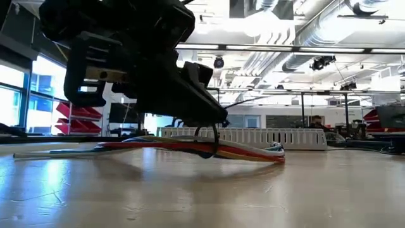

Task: Ziptie cables
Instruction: Wrap the cable wire using a black zip tie

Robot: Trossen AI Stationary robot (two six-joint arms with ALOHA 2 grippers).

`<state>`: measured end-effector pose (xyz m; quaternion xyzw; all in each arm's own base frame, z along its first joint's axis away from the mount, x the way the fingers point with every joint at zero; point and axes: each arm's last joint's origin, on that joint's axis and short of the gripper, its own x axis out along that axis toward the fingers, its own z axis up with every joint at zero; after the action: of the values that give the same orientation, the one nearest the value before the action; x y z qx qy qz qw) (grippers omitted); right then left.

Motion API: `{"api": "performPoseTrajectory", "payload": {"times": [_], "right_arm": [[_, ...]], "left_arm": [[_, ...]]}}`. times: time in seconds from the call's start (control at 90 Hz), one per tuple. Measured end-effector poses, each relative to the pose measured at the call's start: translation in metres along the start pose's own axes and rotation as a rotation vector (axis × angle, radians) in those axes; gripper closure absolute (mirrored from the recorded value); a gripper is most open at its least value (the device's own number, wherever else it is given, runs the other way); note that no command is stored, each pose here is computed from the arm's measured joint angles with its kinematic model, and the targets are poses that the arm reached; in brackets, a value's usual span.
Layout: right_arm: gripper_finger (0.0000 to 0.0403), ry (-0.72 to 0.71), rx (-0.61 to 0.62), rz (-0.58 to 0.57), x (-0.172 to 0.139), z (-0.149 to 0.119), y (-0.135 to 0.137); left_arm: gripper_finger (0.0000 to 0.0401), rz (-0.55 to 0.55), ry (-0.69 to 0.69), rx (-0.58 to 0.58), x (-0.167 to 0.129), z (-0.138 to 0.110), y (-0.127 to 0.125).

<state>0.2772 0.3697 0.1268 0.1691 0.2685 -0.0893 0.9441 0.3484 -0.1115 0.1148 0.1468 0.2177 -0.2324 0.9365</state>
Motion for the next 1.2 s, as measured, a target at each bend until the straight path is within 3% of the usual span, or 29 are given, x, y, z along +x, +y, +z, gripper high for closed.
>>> {"api": "performPoseTrajectory", "payload": {"times": [0.144, 0.278, 0.411, 0.667, 1.067, 1.2], "right_arm": [[0.0238, -0.171, -0.126, -0.175, 0.021, 0.019, -0.017], [0.0211, -0.190, -0.231, -0.321, 0.042, 0.039, -0.040], [0.0213, -0.178, -0.274, -0.425, 0.059, 0.054, -0.060], [0.0273, -0.078, -0.214, -0.480, 0.075, 0.065, -0.083], [0.0392, -0.030, -0.206, -0.470, 0.075, 0.063, -0.084], [0.0400, -0.058, -0.171, -0.465, 0.069, 0.058, -0.080]], "left_arm": [[0.0395, -0.006, -0.009, 0.001, 0.000, 0.001, 0.000], [0.0395, -0.012, -0.007, 0.001, 0.000, 0.000, 0.000], [0.0394, -0.015, -0.002, 0.000, 0.000, 0.000, -0.001], [0.0394, -0.021, 0.008, -0.001, 0.000, -0.001, -0.001], [0.0394, -0.025, 0.008, 0.000, 0.000, -0.001, -0.001], [0.0394, -0.025, 0.008, 0.000, 0.000, -0.001, -0.001]]}}
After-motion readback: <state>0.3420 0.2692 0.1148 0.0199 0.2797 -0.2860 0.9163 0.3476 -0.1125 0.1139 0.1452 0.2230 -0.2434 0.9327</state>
